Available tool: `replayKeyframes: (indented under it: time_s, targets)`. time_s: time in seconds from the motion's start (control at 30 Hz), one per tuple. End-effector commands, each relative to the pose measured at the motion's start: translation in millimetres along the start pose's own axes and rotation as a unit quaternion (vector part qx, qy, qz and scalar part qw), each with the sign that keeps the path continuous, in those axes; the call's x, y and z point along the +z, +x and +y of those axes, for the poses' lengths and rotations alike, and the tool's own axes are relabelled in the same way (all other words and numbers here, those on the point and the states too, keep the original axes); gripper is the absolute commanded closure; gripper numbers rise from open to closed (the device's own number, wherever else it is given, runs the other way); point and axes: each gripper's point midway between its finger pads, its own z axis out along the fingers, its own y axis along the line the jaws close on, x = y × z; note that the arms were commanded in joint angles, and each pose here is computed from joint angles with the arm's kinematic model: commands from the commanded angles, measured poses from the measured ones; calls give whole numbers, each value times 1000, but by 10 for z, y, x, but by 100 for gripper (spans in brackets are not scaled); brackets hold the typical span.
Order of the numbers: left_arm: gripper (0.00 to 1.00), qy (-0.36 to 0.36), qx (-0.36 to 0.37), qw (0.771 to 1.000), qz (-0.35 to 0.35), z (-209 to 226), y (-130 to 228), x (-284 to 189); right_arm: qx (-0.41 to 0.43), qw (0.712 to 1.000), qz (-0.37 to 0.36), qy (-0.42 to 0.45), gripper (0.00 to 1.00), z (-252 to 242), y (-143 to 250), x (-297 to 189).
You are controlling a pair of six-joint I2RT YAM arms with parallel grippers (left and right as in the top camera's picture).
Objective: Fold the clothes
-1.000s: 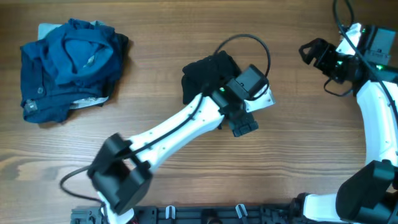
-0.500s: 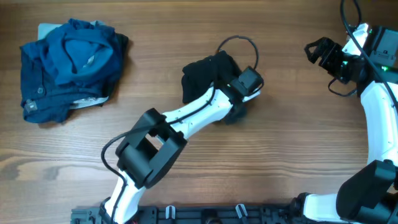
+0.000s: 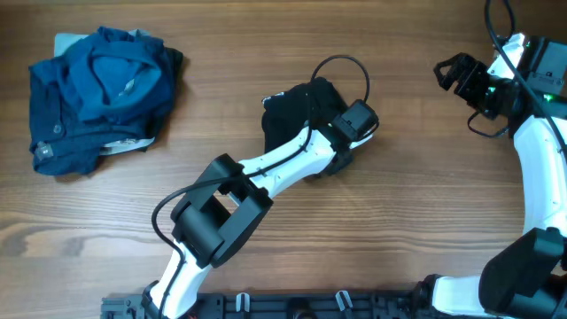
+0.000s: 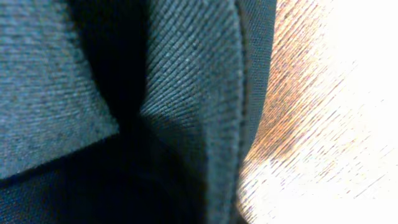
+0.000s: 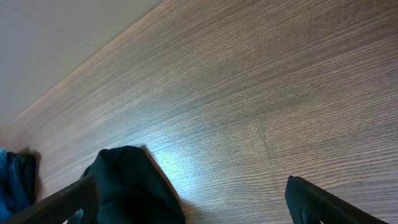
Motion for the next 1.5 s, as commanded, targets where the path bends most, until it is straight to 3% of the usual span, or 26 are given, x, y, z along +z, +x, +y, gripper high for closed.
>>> replayKeyframes:
  time_s: [0.0,0.2,0.3,0.43,0.57,0.77,0.97,1.13,1.23,1.47]
  targets:
    - [96,45,1,999,15,-256,80,120,-13,1000,-9,-12,4,63,-83,-45]
    - [96,19,2,998,61,-213,288,99,-13,1000,-8,-12,4,63,-81,-45]
    - [96,-145,12,987,65,370,259,-22,-13,1000,-8,-12,4,63,-81,-45]
    - [96,-299,81,949,55,1014,41,-418,-13,1000,-9,-12,4,63,-82,-45]
    - [96,-343,100,933,30,1473,-132,-722,-12,1000,-9,-12,4,63,-83,-45]
    - [96,-443,64,894,-6,2669,-55,-1625,-14,1000,-12,-13,4,67,-96,-45]
    - [96,-512,107,852,27,3473,252,-2175,-2,1000,-14,-13,4,71,-108,-45]
    - [96,-536,150,826,85,4202,826,-2319,-1,1000,-13,-13,4,70,-104,-45]
    - [96,-570,135,809,52,4581,1064,-2512,4,1000,-11,-13,4,68,-95,-45]
    - [96,-572,133,802,111,5023,1859,-2609,25,1000,-11,-15,4,75,-99,-45]
